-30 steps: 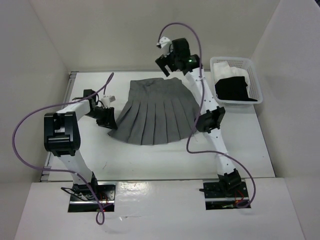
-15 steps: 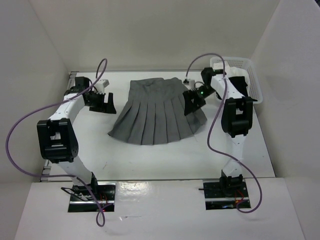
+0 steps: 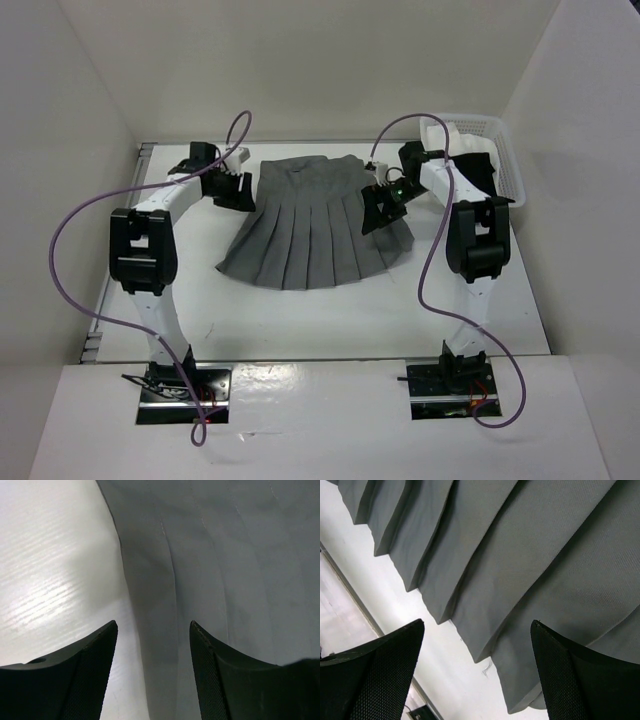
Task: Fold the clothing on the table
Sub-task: Flatten the skirt out
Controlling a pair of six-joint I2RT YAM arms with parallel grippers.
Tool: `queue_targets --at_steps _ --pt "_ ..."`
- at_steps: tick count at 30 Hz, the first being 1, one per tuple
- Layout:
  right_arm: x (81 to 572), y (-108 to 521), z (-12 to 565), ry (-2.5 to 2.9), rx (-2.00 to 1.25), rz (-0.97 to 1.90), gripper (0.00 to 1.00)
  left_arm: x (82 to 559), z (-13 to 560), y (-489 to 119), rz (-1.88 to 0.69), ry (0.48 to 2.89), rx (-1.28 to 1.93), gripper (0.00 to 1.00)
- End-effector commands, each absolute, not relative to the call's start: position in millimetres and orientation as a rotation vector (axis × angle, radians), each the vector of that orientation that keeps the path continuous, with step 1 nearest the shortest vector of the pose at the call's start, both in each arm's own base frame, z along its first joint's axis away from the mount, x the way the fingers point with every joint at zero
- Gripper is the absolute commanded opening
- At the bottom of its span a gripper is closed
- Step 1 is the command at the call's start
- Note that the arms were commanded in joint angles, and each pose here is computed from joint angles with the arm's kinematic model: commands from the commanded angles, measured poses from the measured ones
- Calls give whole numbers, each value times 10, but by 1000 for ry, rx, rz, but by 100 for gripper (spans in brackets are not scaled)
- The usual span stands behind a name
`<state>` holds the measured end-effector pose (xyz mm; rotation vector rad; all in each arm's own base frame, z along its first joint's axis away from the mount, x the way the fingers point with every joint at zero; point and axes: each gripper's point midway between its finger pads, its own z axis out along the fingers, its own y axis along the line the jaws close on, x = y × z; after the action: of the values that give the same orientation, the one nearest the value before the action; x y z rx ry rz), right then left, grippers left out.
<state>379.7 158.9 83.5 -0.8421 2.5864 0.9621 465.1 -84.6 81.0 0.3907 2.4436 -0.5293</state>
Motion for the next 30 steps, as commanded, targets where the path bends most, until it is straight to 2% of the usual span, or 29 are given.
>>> queue_targets --at_steps 1,3,11,16,20,22,25,30 --pt "3872 1616 1007 2532 -851 904 91 5011 1041 -887 -488 2312 393 67" --pt "3838 1572 933 2563 -847 878 91 5104 957 -891 -489 2315 392 70" --pt "3851 1425 808 2617 -830 711 91 5480 965 -1041 -593 2284 394 70" --pt "4217 1524 977 2561 -778 568 91 5464 1201 -1219 -643 2261 369 70" --pt "4705 1701 1361 2449 -684 448 91 5379 1416 -1194 -557 2277 240 72" --pt "4871 1860 1442 2423 -656 420 91 5278 1276 -1107 -470 2340 139 74" --pt "5039 2062 1331 2423 -639 352 91 5161 1196 -1050 -425 2382 19 75" --pt "5265 2415 1012 2414 -658 273 92 4980 862 -1158 -275 2462 95 75"
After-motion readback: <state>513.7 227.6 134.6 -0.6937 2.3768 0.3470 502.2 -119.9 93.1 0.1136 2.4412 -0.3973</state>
